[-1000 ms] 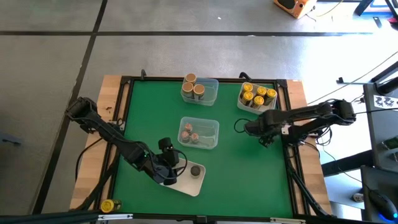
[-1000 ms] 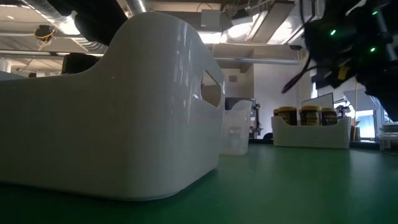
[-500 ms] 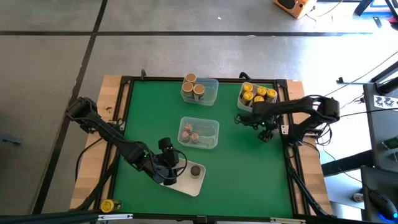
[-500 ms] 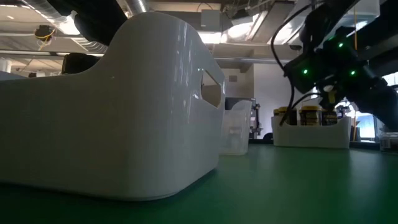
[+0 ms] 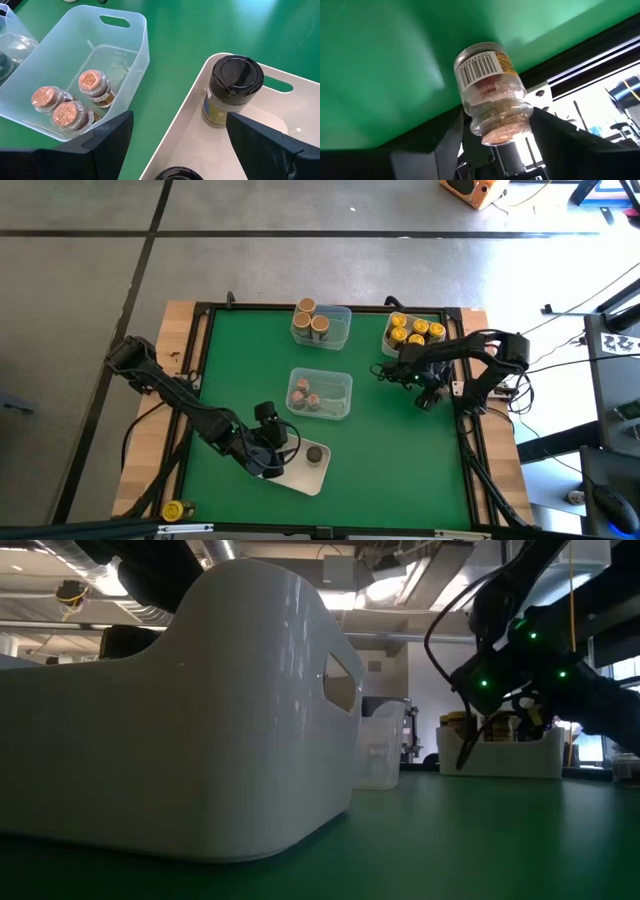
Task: Sort spices by type
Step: Put the light brown seasoning bottle into the bottom transparent bin, then put the yellow seasoning bottle into the top white bin
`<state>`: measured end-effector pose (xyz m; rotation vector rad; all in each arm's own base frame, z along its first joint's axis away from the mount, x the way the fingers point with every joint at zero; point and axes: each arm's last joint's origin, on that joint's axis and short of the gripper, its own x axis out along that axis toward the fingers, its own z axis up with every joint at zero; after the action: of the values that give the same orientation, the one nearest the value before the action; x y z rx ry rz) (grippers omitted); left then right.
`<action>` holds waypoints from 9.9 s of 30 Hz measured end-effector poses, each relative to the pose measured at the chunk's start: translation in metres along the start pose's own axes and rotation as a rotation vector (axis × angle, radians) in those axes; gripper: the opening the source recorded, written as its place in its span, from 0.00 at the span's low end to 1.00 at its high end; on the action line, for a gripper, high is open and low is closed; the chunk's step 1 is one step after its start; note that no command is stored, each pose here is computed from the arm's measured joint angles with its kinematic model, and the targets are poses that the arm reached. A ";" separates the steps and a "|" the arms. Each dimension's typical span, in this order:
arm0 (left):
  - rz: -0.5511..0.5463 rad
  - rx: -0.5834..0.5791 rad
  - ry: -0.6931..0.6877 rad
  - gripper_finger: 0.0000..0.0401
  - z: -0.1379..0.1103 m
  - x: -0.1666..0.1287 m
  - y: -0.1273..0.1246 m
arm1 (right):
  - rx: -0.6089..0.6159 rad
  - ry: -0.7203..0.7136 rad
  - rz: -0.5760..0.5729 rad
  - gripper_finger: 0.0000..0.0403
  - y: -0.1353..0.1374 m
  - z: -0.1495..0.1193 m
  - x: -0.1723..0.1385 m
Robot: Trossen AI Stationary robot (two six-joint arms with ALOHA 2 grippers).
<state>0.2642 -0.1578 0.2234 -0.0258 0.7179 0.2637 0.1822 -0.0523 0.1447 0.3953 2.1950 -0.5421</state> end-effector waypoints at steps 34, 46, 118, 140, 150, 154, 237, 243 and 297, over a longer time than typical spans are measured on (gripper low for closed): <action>-0.003 0.025 0.006 0.79 -0.002 -0.002 -0.002 | -0.127 -0.250 -0.013 0.38 0.028 0.000 -0.065; 0.003 0.023 0.004 0.79 -0.002 -0.001 -0.001 | -0.239 -0.690 0.056 0.38 0.067 -0.025 -0.159; -0.001 0.011 0.034 0.79 -0.010 -0.008 -0.006 | -0.358 -0.668 -0.040 0.59 0.144 0.101 -0.181; -0.016 0.074 0.029 0.79 -0.012 -0.011 -0.009 | -0.445 -0.829 -0.132 0.79 0.146 0.008 -0.241; -0.065 0.119 0.022 0.79 -0.022 -0.023 -0.022 | -0.433 -1.046 -0.122 0.79 0.135 -0.062 -0.255; -0.075 0.127 0.014 0.79 -0.024 -0.026 -0.026 | -0.434 -1.103 -0.086 0.79 0.129 -0.079 -0.241; -0.040 0.010 1.019 0.79 -0.086 -0.142 -0.115 | -0.231 -1.435 -0.101 0.79 0.099 -0.097 -0.180; -0.042 0.001 1.013 0.79 -0.086 -0.142 -0.116 | -0.232 -1.434 -0.101 0.79 0.099 -0.097 -0.180; -0.045 0.005 0.968 0.98 -0.102 -0.160 -0.121 | -0.226 -1.438 -0.104 0.79 0.099 -0.097 -0.181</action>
<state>0.1125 -0.3228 0.2429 -0.1731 1.6774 0.1973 0.2745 0.0636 0.3171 -0.2253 0.8530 -0.4017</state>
